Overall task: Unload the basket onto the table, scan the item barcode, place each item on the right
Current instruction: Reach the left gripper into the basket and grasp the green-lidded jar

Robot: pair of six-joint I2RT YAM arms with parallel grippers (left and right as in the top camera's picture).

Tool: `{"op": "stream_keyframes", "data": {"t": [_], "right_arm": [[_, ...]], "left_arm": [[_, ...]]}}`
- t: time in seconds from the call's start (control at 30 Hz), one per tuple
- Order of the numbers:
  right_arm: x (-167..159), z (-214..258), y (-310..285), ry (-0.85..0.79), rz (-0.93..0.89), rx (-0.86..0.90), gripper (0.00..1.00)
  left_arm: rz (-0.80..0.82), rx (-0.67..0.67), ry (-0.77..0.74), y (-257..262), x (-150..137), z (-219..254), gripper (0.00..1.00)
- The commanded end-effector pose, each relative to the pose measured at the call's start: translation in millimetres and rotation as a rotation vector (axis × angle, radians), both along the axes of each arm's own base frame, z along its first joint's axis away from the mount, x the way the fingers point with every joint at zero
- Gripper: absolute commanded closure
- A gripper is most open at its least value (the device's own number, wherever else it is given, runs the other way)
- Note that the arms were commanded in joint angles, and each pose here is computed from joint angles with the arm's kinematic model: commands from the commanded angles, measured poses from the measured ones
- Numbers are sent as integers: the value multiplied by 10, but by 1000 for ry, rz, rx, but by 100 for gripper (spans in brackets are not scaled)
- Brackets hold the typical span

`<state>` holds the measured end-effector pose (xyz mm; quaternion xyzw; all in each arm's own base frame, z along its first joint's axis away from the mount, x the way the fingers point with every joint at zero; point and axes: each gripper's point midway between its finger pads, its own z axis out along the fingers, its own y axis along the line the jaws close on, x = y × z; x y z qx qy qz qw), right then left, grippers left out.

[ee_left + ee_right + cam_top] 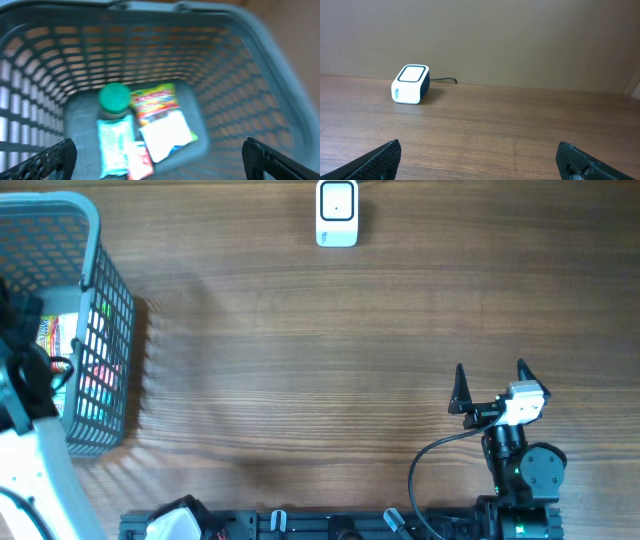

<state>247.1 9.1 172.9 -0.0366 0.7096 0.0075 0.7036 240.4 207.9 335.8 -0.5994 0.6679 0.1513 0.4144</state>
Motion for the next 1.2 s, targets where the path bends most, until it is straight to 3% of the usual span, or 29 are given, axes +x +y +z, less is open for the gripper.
{"op": "stream_keyframes", "data": {"t": [0.0,0.23,0.37,0.53,0.8,1.03,1.17], "right_arm": [[-3,19,-38,-8,-21,16,0],[-2,17,-38,-8,-21,16,0],[-3,20,-38,-9,-21,16,0],[-3,20,-38,-9,-21,16,0],[-3,20,-38,-9,-21,16,0],[-2,17,-38,-8,-21,16,0],[-3,20,-38,-9,-21,16,0]], "left_arm": [[146,-47,79,332,-102,-279,0],[217,-161,262,568,-35,-1004,0],[240,-175,269,680,54,-1386,0],[335,-174,354,920,-196,-1658,0],[249,-207,473,1067,-86,-2068,0],[240,-204,480,1131,-10,-2221,0],[73,-204,468,1109,199,-2420,0]]}}
